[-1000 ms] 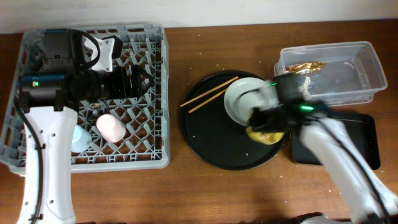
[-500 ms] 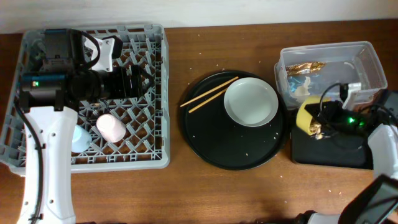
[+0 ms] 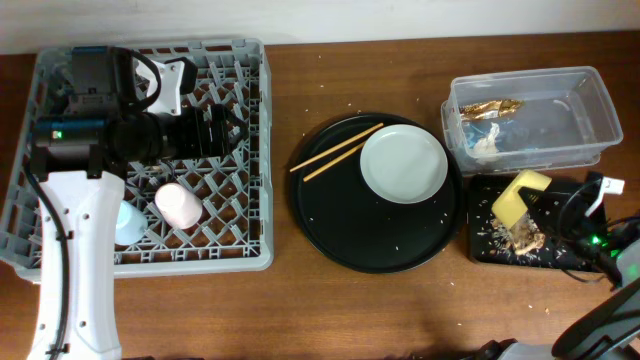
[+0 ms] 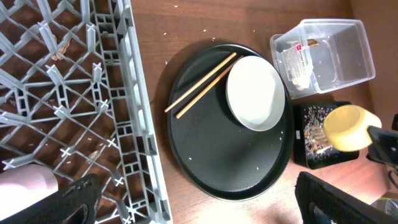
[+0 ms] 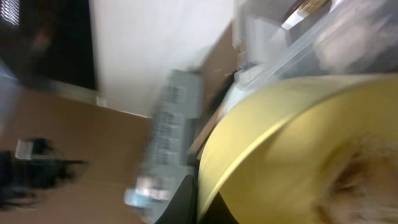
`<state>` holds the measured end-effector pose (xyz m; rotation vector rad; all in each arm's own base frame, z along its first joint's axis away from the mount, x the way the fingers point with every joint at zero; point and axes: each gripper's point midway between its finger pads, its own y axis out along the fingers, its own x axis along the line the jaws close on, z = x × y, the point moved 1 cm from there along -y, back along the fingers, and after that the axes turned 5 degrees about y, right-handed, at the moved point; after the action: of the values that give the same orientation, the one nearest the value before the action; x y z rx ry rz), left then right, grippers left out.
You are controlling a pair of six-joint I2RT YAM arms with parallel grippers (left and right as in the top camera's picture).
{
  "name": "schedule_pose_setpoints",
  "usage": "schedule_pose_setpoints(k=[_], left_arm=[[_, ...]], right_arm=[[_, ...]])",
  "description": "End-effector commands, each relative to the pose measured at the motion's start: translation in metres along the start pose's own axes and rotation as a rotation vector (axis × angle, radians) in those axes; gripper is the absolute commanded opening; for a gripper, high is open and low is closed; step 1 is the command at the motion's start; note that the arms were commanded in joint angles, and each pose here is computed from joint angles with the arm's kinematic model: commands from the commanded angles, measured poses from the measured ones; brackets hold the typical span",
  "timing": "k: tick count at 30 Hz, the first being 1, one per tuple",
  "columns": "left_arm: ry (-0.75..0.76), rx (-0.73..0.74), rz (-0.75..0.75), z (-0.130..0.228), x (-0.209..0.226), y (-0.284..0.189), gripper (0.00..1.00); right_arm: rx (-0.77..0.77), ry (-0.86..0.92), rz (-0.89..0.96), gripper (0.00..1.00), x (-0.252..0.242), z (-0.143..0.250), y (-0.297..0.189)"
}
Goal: Sort waste into correct bins and load items into the dishwasher rack
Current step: 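Return the yellow bowl to the round tray with the right gripper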
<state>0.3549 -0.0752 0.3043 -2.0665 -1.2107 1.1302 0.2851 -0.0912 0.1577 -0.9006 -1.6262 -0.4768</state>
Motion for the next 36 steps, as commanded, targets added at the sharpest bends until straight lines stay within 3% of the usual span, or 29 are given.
schedule_pose_setpoints(k=[1,2,3,4,5,7,8,9,10,11,12,13,14,16,18,19,21,25,29,34,35,36], left_arm=[[0.026,-0.02,0.009,-0.002,-0.005,-0.007,0.99],[0.026,-0.02,0.009,-0.002,-0.005,-0.007,0.99],[0.026,-0.02,0.009,-0.002,-0.005,-0.007,0.99],[0.026,-0.02,0.009,-0.002,-0.005,-0.007,0.99],[0.026,-0.02,0.009,-0.002,-0.005,-0.007,0.99],[0.026,-0.02,0.009,-0.002,-0.005,-0.007,0.99],[0.025,-0.02,0.009,-0.003,-0.004,-0.007,0.99],[0.025,-0.02,0.009,-0.003,-0.004,-0.007,0.99],[0.025,-0.02,0.009,-0.003,-0.004,-0.007,0.99],[0.026,-0.02,0.009,-0.003,-0.005,-0.007,0.99],[0.025,-0.02,0.009,-0.003,-0.005,-0.007,0.99],[0.025,-0.02,0.009,-0.003,-0.005,-0.007,0.99],[0.025,-0.02,0.008,-0.003,-0.004,-0.007,0.99],[0.025,-0.02,0.008,-0.003,-0.004,-0.007,0.99],[0.025,-0.02,0.009,-0.003,-0.005,-0.007,0.99],[0.025,-0.02,0.009,-0.003,-0.004,-0.007,0.99],[0.025,-0.02,0.009,-0.003,-0.004,-0.007,0.99],[0.025,-0.02,0.009,-0.003,-0.004,-0.007,0.99],[0.025,-0.02,0.009,-0.003,-0.004,-0.007,0.99],[0.025,-0.02,0.009,-0.003,-0.004,-0.007,0.99],[0.025,-0.02,0.009,-0.003,-0.004,-0.007,0.99],[0.025,-0.02,0.009,-0.003,-0.004,-0.007,0.99]], right_arm=[[-0.024,-0.035,-0.027,0.04,0.001,-0.007,-0.003],[-0.024,0.108,-0.011,0.04,-0.002,-0.008,-0.003],[-0.027,0.055,-0.137,0.04,0.022,-0.005,-0.004],[-0.025,-0.019,-0.091,0.04,0.018,-0.008,-0.003],[-0.021,0.112,0.01,0.04,0.002,-0.011,-0.002],[-0.019,0.049,-0.125,0.04,0.028,-0.007,-0.003],[-0.015,0.045,0.055,0.04,0.001,-0.01,-0.001],[-0.014,0.17,0.155,0.04,-0.015,-0.006,-0.003],[-0.002,0.092,0.028,0.04,0.006,-0.002,-0.001],[-0.004,0.003,0.019,0.04,0.008,-0.003,-0.001],[-0.011,0.142,0.108,0.04,-0.008,-0.006,-0.002],[-0.005,0.078,-0.058,0.04,0.021,-0.003,-0.001],[0.001,-0.016,-0.091,0.04,0.028,-0.002,0.002],[0.016,0.153,0.12,0.04,-0.005,-0.003,0.005],[0.059,0.126,0.022,0.04,0.024,0.01,0.012],[0.098,0.124,0.085,0.04,0.03,0.017,0.016],[0.2,0.02,0.186,0.04,0.056,0.033,0.031],[0.527,-0.432,0.433,0.04,0.093,0.117,0.091],[0.705,-0.828,0.715,0.04,0.064,0.185,0.137],[0.91,-0.995,0.828,0.05,0.015,0.249,0.168],[0.94,-0.991,0.844,0.08,0.004,0.254,0.171],[0.961,-0.985,0.86,0.27,-0.005,0.257,0.172]])
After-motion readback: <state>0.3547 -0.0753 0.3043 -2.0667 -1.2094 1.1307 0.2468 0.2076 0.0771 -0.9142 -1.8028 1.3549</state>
